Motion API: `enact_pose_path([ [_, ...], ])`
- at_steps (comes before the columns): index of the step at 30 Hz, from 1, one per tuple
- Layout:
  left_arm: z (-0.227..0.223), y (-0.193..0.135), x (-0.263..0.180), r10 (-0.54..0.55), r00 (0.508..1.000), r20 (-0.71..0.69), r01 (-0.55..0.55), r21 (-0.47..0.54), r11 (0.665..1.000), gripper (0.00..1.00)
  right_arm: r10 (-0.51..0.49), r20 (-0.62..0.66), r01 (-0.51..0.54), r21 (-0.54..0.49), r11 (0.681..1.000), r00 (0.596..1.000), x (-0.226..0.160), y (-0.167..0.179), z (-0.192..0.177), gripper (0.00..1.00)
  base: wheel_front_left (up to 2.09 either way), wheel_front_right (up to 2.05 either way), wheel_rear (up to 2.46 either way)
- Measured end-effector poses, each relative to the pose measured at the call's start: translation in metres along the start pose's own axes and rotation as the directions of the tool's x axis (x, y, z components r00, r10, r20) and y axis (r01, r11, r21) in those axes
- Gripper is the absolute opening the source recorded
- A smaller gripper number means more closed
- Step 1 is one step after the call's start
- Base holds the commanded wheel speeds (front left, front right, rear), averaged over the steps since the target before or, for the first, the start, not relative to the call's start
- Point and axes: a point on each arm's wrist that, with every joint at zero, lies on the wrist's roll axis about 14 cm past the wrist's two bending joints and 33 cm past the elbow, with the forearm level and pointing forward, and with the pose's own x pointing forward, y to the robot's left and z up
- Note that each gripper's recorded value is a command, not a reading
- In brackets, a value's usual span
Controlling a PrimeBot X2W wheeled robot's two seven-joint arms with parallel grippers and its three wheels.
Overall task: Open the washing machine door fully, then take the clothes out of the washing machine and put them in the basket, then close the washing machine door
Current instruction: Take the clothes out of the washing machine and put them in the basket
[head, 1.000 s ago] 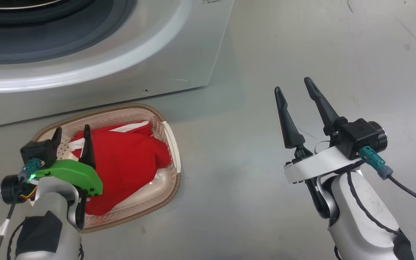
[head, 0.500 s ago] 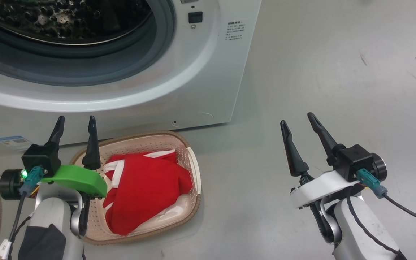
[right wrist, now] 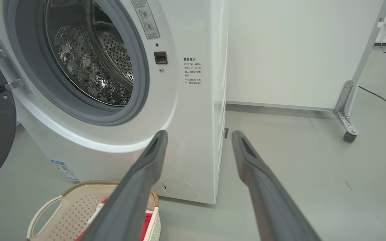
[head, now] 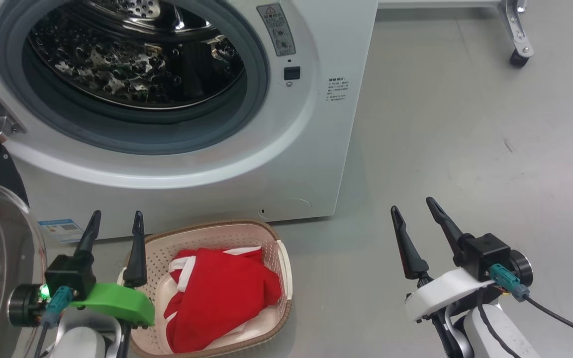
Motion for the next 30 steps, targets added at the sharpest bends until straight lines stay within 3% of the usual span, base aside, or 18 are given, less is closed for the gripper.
enact_pose_path([
  [30,0.0,-0.008,-0.067,0.009,1.0,0.01,-0.009,0.02,1.0,1.0,-0.028,0.034,0.027,0.003,1.0,0.999,-0.032,-0.003,0.01,1.0,0.0,0.0,0.0],
])
